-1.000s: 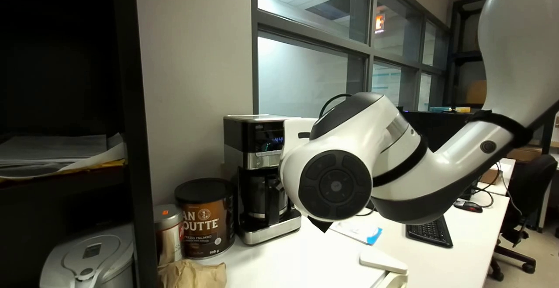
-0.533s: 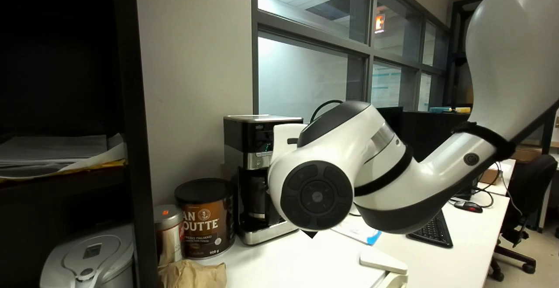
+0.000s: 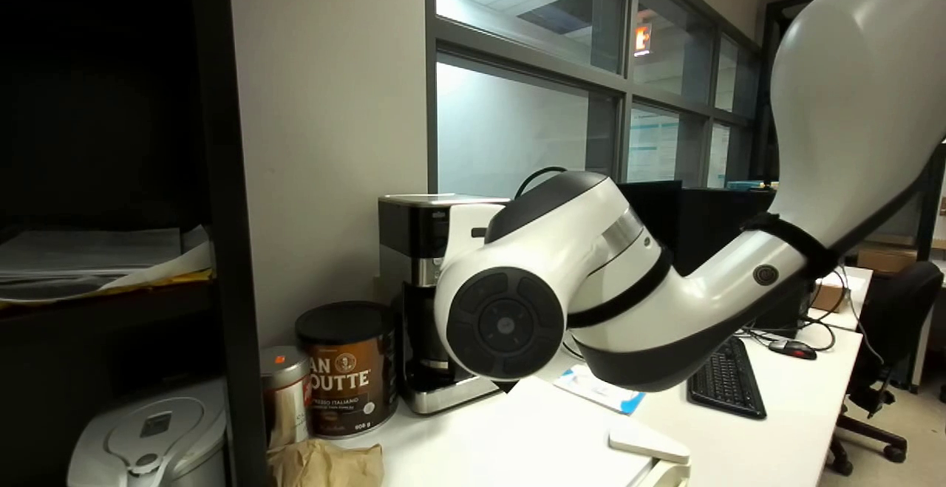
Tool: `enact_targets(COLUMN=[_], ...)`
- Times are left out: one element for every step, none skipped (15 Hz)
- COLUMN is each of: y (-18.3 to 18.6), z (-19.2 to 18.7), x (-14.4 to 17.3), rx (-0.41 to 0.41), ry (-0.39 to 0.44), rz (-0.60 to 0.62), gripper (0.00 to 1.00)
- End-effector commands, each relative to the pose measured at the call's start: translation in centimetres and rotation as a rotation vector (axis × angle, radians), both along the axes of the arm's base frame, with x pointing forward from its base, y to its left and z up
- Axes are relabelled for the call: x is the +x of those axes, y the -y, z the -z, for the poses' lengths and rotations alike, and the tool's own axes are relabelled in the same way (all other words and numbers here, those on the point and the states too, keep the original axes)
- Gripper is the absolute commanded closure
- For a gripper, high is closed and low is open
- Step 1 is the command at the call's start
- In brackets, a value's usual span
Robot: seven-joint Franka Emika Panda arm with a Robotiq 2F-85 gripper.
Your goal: Turn on the coffeemaker
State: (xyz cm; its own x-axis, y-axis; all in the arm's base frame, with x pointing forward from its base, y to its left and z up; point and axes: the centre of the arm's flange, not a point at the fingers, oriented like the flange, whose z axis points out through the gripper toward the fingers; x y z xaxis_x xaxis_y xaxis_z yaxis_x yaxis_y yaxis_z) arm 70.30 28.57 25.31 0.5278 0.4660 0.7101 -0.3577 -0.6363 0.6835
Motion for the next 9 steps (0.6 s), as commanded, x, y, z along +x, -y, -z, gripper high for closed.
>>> enact_targets(y=[-0.2,0.0,0.1,0.2,0.4,0.4,0.5,0.5,0.5], z=[0.1,0.1,0.1,0.1,0.1,0.2,0.1,0.1,0.1], x=[2.2,2.4,2.5,2.7,2.9,3.1,3.2,3.3,3.4], rx=[-0.01,-0.01,-0.01,-0.01,-0.011,-0.01,-0.01,-0.009,-0.007], ry=[0.021,0.025,0.028,0.031,0.034,0.036,0.038,0.041,0.043], rz=[0.024,0.028,0.031,0.034,0.037,0.039,0.04,0.042,0.043], gripper=[1.0,1.0,1.0,1.0,1.0,1.0,1.0,1.0,1.0])
